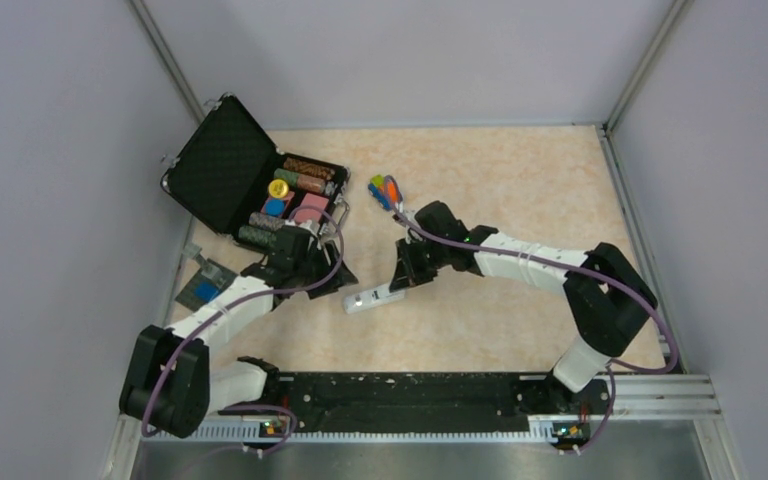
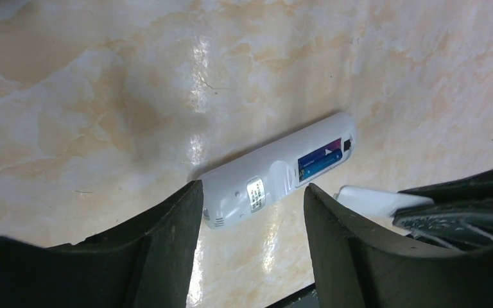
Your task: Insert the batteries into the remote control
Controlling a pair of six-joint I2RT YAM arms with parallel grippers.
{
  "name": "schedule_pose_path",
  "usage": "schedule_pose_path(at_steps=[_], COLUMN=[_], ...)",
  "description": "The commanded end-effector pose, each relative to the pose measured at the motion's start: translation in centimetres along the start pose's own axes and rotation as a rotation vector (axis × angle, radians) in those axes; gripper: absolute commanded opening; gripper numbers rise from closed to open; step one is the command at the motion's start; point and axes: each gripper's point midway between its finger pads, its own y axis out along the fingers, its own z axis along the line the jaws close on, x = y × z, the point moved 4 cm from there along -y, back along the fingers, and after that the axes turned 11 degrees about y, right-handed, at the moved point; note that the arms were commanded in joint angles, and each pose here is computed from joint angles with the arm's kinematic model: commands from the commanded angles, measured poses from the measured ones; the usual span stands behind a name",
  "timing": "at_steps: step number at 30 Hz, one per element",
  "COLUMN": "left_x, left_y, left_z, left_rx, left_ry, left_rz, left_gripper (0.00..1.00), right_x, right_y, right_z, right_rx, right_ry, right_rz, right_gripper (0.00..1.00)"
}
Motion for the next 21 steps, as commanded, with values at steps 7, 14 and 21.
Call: schedule_pose_path(at_steps=[7, 14, 21], left_x=[-0.5, -1.1, -1.6], left_y=[0.0, 0.5, 1.0], left_z=[-1.2, -0.4, -0.3], left_rx=[-0.108, -0.053, -0.060], left_ry=[0.014, 0.004, 0.009], left_rz=[0.046, 0.111, 0.142], left_gripper=[0.58, 0.59, 0.59], right_x=[2.4, 2.3, 2.8], right_y=[0.7, 1.7, 2.2], right_z=[0.7, -0.2, -0.4], right_rx=[0.114, 0.100, 0.094], right_ry=[-0.045, -0.028, -0.015], right_rz=[0.040, 0.062, 0.037], right_gripper=[0.00, 0.00, 0.00])
